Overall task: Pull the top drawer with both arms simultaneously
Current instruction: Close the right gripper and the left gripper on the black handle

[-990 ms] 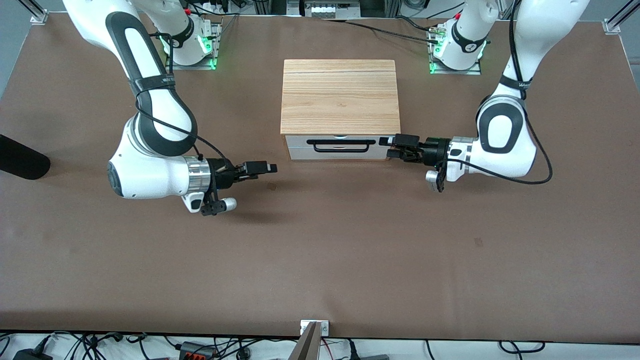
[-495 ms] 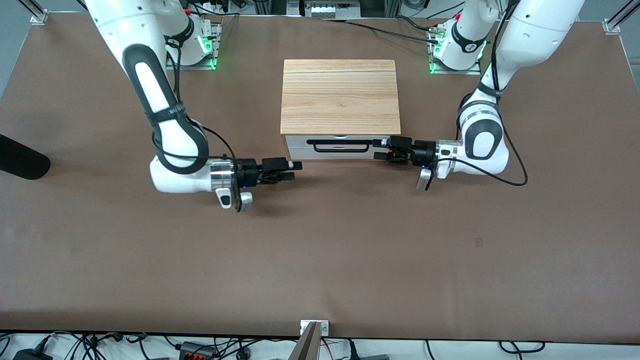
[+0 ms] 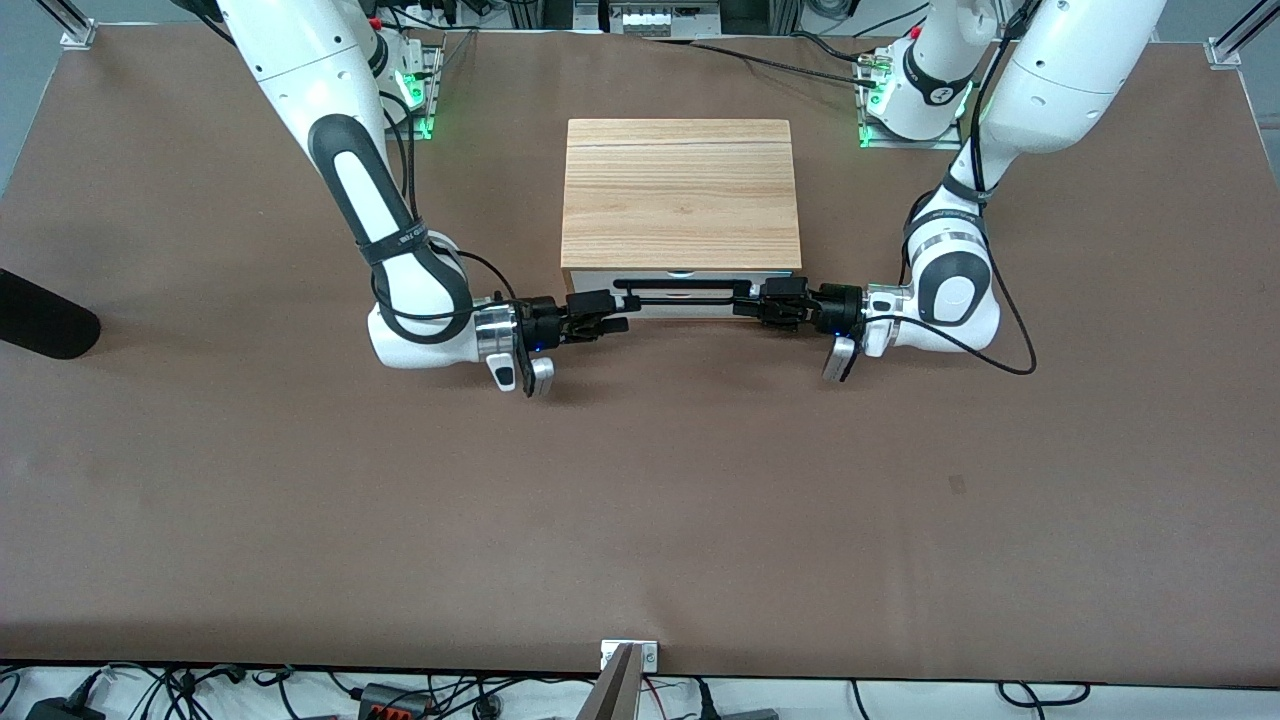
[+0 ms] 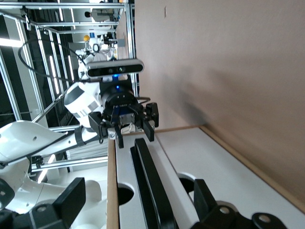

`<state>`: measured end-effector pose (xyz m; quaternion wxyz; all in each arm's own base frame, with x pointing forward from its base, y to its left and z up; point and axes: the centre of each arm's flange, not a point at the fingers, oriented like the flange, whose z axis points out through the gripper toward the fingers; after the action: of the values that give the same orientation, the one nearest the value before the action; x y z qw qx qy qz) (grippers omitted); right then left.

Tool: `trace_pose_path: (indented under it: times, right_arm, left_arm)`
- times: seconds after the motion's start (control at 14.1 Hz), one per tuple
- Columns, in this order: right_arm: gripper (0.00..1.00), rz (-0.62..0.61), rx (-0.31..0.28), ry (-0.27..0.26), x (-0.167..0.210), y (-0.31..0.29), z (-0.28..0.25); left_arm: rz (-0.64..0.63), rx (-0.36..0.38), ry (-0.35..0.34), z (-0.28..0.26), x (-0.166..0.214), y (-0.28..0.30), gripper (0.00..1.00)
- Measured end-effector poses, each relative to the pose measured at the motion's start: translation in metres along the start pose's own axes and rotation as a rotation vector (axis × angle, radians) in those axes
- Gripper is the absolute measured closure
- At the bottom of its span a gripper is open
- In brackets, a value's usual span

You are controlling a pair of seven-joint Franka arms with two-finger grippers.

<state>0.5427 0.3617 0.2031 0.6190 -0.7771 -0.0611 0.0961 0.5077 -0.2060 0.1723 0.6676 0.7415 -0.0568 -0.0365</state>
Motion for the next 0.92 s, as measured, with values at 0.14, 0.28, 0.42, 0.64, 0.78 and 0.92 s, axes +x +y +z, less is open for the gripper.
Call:
trace_pose_path:
  times: [0.14, 0.28, 0.42, 0.64, 0.78, 0.92]
  right_arm:
    - [0.0, -0.01, 0.056, -0.01, -0.011, 0.008, 0.004]
    - [0.0, -0.043, 0.108, -0.003, -0.023, 0.026, 0.008]
    - [0.0, -0.069, 0.141, 0.006, -0.032, 0.049, 0.013]
    - [0.04, -0.076, 0.161, 0.011, -0.037, 0.065, 0.019]
    - [0.1, -0.074, 0.18, 0.028, -0.036, 0.06, 0.022]
    - [0.17, -0.074, 0.198, 0.044, -0.033, 0.056, 0.025]
  left_arm:
    - [-0.002, -0.001, -0.003, 0.001, -0.001, -0.001, 0.53]
    - [-0.009, -0.004, -0.007, 0.003, -0.003, -0.004, 0.59]
    - [-0.017, -0.012, -0.013, 0.005, -0.005, -0.007, 0.62]
    - [-0.025, -0.031, -0.027, 0.01, -0.008, -0.009, 0.65]
    - [-0.027, -0.038, -0.028, 0.013, -0.008, -0.009, 0.67]
    - [-0.029, -0.044, -0.027, 0.013, -0.008, -0.01, 0.74]
